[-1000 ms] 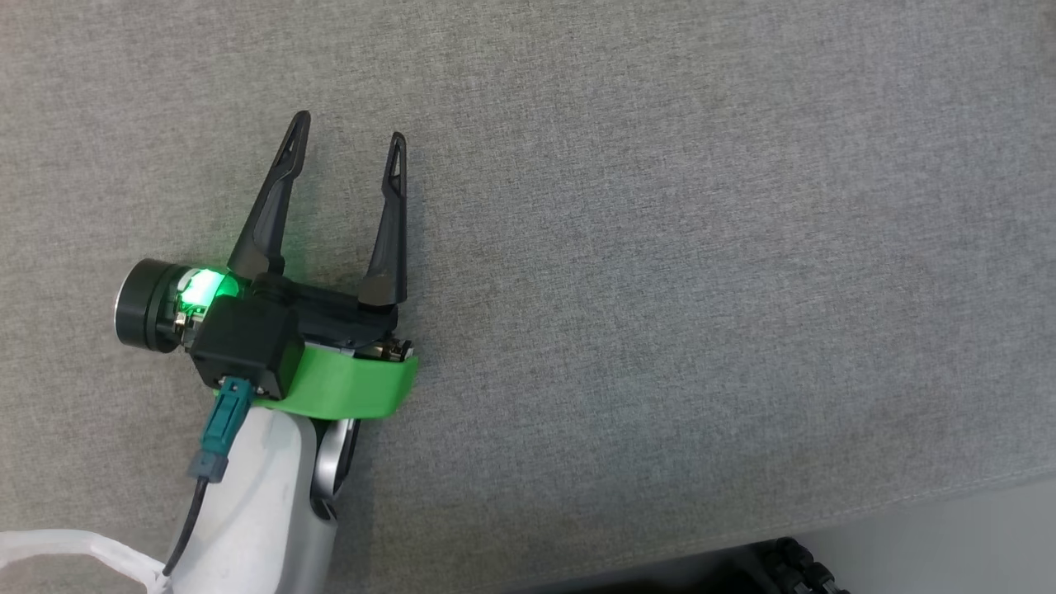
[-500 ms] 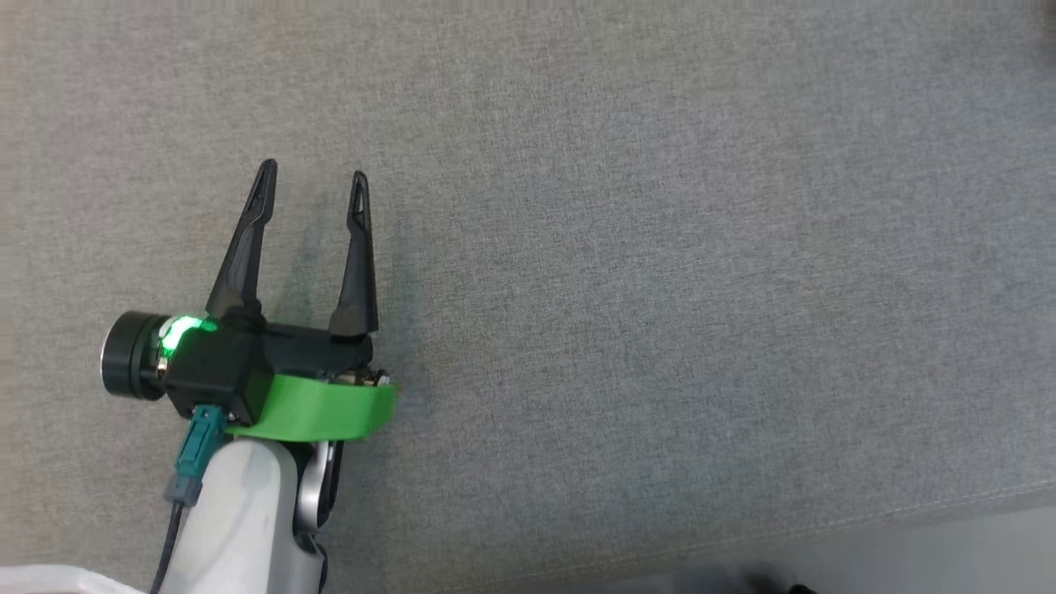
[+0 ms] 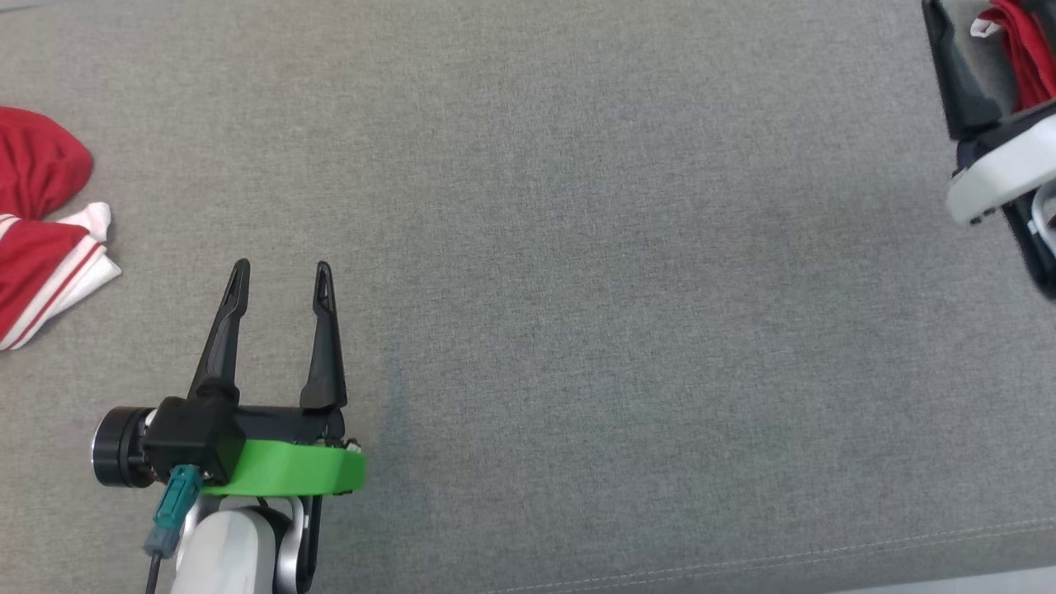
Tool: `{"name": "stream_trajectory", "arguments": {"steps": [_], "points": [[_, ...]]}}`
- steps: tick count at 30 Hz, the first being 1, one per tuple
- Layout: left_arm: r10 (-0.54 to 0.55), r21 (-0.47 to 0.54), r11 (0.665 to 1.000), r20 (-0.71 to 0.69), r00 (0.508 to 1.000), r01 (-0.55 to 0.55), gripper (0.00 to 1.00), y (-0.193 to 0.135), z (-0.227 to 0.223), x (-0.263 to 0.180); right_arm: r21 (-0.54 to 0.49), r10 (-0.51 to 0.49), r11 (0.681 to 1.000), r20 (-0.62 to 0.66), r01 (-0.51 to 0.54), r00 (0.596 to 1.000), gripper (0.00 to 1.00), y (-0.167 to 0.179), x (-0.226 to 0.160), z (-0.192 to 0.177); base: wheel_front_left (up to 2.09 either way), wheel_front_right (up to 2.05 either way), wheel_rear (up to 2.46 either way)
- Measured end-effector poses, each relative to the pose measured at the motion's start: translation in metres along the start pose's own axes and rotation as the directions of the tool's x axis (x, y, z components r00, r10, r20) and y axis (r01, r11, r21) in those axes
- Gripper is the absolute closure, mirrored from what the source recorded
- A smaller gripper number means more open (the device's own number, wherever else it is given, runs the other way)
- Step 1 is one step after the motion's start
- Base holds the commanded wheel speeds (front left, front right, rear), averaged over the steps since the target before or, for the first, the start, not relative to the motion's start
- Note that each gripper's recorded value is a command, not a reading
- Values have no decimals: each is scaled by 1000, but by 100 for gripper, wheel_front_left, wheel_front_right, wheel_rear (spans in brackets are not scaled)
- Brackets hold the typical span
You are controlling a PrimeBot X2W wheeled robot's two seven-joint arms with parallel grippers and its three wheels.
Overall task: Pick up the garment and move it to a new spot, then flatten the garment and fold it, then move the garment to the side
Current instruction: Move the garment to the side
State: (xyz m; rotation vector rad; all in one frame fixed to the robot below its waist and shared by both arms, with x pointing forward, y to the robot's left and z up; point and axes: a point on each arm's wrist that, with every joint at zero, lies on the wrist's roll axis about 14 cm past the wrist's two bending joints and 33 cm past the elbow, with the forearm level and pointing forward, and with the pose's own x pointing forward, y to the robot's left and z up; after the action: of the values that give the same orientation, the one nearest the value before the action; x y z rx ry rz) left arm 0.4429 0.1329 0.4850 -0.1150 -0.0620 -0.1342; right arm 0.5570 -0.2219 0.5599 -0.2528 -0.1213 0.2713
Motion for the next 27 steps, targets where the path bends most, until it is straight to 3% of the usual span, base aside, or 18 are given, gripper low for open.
{"name": "stream_trajectory", "arguments": {"steps": [14, 27], "points": [[73, 0, 997, 39, 997, -73, 0, 22, 28, -40, 195, -70, 979, 39, 61, 997, 0, 47, -85, 3, 0, 0, 0], [89, -5, 996, 35, 995, -89, 0, 28, 31, -64, 296, -162, 942, -7, 156, 987, 0, 65, -148, -7, 0, 0, 0]]}}
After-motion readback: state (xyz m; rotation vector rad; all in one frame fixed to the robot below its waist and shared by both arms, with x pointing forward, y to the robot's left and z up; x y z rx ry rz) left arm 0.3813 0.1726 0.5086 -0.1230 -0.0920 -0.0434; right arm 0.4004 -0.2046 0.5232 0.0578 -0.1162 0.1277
